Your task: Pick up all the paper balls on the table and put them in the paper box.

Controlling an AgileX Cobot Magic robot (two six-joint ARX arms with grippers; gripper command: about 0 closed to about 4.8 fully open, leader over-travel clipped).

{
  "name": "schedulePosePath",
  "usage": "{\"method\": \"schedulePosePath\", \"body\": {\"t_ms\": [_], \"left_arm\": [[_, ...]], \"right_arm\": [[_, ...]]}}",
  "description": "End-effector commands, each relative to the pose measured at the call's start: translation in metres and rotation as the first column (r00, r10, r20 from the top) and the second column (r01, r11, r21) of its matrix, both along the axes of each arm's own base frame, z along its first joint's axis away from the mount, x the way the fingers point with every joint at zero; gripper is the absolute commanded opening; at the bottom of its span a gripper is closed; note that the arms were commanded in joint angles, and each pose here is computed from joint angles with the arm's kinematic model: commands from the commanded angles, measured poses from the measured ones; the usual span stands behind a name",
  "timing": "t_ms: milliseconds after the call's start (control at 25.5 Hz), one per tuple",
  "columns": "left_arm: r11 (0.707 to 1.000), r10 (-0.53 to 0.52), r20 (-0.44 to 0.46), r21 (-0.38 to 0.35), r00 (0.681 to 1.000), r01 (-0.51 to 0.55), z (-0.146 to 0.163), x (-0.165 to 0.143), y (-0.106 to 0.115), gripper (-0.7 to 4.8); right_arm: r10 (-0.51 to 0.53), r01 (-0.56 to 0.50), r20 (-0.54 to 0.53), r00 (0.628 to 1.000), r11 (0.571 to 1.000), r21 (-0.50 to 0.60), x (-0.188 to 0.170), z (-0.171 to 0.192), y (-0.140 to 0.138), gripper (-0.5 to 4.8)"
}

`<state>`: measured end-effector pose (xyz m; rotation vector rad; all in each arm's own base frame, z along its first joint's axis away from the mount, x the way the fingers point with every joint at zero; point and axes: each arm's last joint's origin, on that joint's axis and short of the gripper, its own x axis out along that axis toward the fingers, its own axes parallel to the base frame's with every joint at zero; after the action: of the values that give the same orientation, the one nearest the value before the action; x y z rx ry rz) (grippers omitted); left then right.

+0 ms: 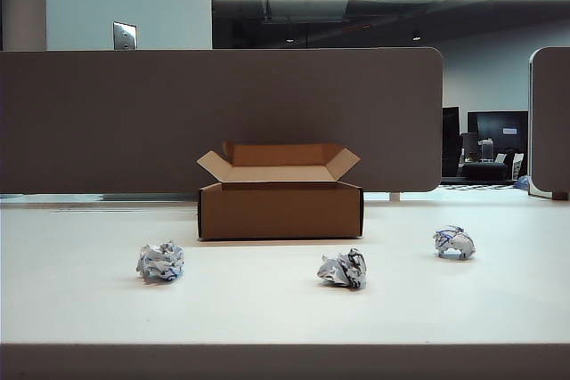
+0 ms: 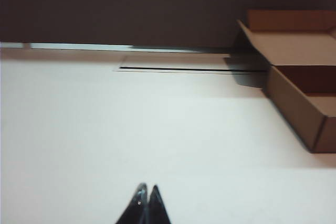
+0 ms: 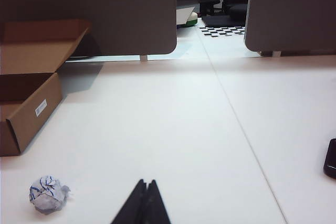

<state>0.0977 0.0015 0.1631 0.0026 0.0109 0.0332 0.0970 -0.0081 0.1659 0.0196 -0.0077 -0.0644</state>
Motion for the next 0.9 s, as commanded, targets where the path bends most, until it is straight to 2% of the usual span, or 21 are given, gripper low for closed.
{"method": "schedulePosePath", "body": {"t_ms": [39, 314, 432, 510, 589, 706, 785, 902], "left_arm": [[0.999, -0.053, 0.023, -0.002, 0.998, 0.053, 0.003, 0.0, -0.002, -0.05], [0.998, -0.056, 0.024, -0.007, 0.998, 0.056, 0.003, 0.0, -0.002, -0.05], [0.997, -0.058, 0.032, -0.05, 0.998, 0.059, 0.008, -0.001, -0.002, -0.05], [0.995, -0.057, 0.033, -0.084, 0.998, 0.06, 0.018, -0.004, -0.002, -0.05], [0.994, -0.057, 0.037, -0.092, 0.998, 0.06, 0.035, -0.01, -0.002, -0.05], [0.995, -0.057, 0.081, -0.077, 0.995, 0.064, 0.071, -0.022, -0.002, -0.05], [0.995, -0.057, 0.131, -0.077, 0.99, 0.068, 0.099, -0.028, -0.002, -0.05], [0.991, -0.099, 0.148, -0.075, 0.984, 0.111, 0.128, -0.026, -0.003, -0.05]], "right_arm": [[-0.001, 0.001, 0.013, 1.0, 1.0, 0.005, 0.0, 0.0, 0.0, -0.01], [0.0, -0.001, 0.022, 1.0, 1.0, 0.007, 0.0, 0.001, 0.0, -0.01], [-0.002, -0.001, 0.02, 1.0, 0.989, 0.148, 0.0, 0.0, 0.0, -0.02], [-0.004, -0.011, 0.062, 0.998, 0.97, 0.242, 0.0, 0.004, 0.0, -0.02], [0.012, -0.047, 0.125, 0.992, 0.96, 0.276, -0.003, 0.018, 0.001, -0.02], [0.021, -0.071, 0.198, 0.98, 0.966, 0.249, -0.012, 0.052, 0.002, -0.02], [0.023, -0.062, 0.234, 0.972, 0.985, 0.162, -0.02, 0.079, 0.002, -0.03], [0.022, -0.037, 0.259, 0.966, 0.998, 0.054, -0.024, 0.115, 0.003, -0.03]]}}
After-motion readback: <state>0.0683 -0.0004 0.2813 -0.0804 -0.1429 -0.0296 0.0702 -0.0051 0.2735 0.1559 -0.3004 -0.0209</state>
